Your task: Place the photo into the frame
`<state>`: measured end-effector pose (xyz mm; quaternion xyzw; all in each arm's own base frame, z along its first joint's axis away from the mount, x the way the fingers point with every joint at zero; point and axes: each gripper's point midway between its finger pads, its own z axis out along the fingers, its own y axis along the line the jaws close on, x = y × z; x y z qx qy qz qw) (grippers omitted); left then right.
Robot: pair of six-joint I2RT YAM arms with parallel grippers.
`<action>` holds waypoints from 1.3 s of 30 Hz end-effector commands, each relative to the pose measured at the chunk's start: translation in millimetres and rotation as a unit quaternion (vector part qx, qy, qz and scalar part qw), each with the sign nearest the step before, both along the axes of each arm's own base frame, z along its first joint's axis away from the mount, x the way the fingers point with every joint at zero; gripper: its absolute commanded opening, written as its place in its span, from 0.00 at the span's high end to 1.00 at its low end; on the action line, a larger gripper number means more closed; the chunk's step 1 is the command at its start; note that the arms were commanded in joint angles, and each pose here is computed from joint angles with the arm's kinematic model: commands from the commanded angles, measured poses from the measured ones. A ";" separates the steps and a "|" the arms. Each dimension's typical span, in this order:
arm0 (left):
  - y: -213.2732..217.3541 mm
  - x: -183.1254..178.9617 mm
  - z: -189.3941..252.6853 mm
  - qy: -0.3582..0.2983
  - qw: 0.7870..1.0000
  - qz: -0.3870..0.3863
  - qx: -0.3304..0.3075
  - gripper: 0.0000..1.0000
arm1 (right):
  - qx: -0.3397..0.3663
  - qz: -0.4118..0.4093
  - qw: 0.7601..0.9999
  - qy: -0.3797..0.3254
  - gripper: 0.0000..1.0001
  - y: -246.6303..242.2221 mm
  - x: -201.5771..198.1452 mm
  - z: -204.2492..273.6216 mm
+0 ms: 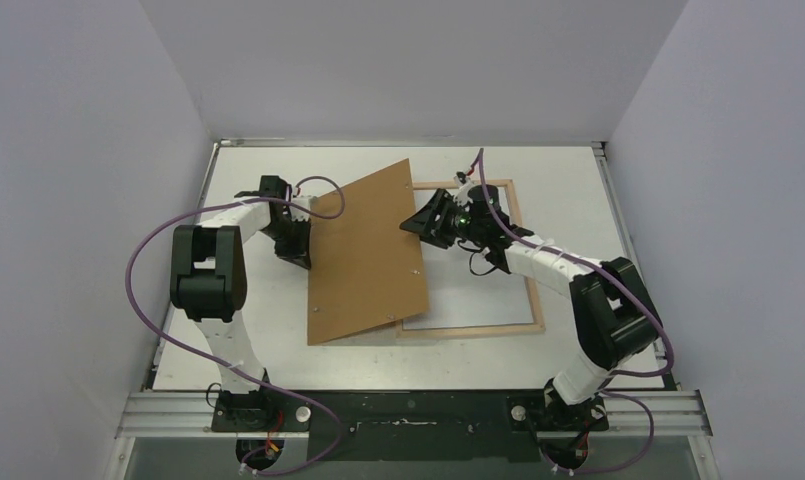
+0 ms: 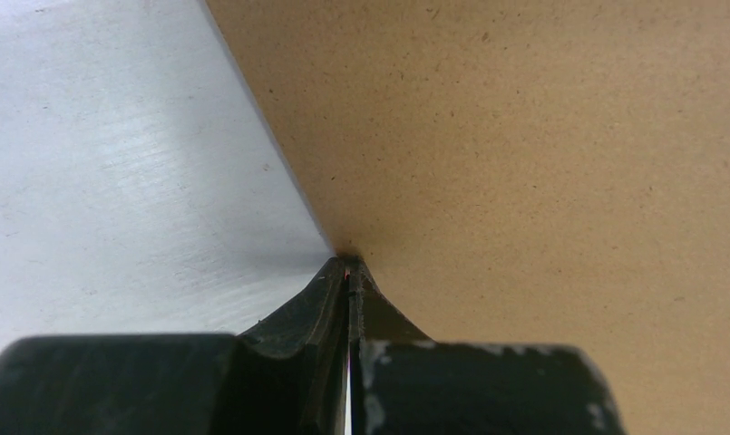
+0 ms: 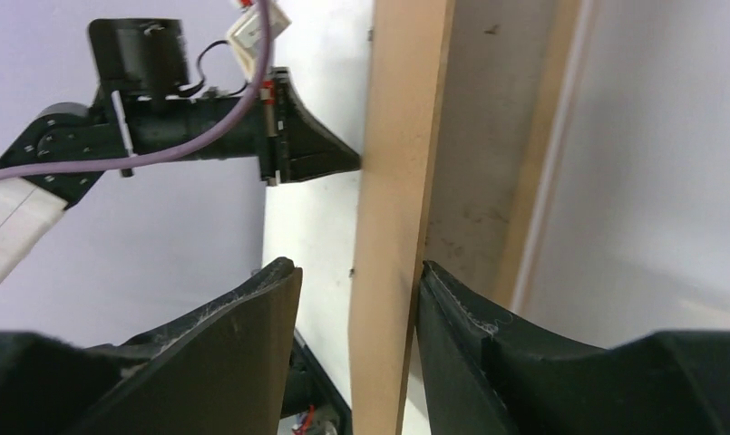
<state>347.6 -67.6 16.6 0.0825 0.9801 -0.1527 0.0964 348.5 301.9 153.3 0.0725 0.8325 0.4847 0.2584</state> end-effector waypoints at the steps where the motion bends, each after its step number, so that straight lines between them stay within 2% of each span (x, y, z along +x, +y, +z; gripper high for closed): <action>1: -12.2 2.1 8.3 0.007 1.000 -0.002 -0.030 1.00 | 0.076 0.049 0.995 -0.043 0.50 34.0 -14.1 45.2; 5: -14.9 2.6 12.4 0.007 0.999 0.000 -0.040 1.00 | 0.074 0.074 0.994 -0.033 0.49 53.9 -20.2 38.7; 7: -14.6 3.1 14.2 0.004 0.999 0.001 -0.042 1.00 | 0.073 0.076 0.994 -0.032 0.53 56.2 -20.3 37.5; 8: -14.3 2.9 15.4 0.004 0.999 0.002 -0.044 1.00 | 0.073 0.075 0.994 -0.032 0.60 55.6 -20.0 37.6; 10: -13.4 2.8 18.7 0.006 0.999 0.006 -0.052 1.00 | 0.064 0.066 0.995 -0.038 0.81 49.8 -15.4 41.0; 12: -11.1 5.2 26.6 0.003 0.998 0.011 -0.060 1.00 | 0.051 0.054 0.996 -0.047 0.93 41.1 -9.1 45.2; 13: -10.1 7.3 33.3 -0.003 0.998 0.013 -0.064 1.00 | 0.045 0.047 0.997 -0.050 0.95 35.4 -5.0 47.9; 19: -14.9 22.4 93.3 -0.065 0.994 0.008 -0.092 0.61 | 0.041 0.021 0.996 -0.071 0.95 -10.2 17.7 76.4; 24: -23.5 34.3 126.1 -0.087 0.989 0.015 -0.118 0.59 | 0.047 -0.023 0.994 -0.100 0.95 -76.1 31.5 114.3; 28: -40.5 40.0 124.8 -0.092 0.988 0.003 -0.123 0.59 | 0.052 -0.064 0.988 -0.128 0.95 -126.2 32.9 146.8; 35: -106.3 49.2 108.5 -0.078 0.985 -0.016 -0.152 0.59 | -0.027 -0.169 0.976 -0.132 0.95 -220.2 20.6 162.3; 37: -129.4 51.9 103.0 -0.083 0.983 -0.031 -0.162 0.59 | -0.054 -0.206 0.967 -0.138 0.95 -237.0 16.8 167.0; 39: -149.7 55.0 96.6 -0.085 0.981 -0.044 -0.167 0.58 | -0.047 -0.229 0.962 -0.144 0.95 -246.6 12.9 170.6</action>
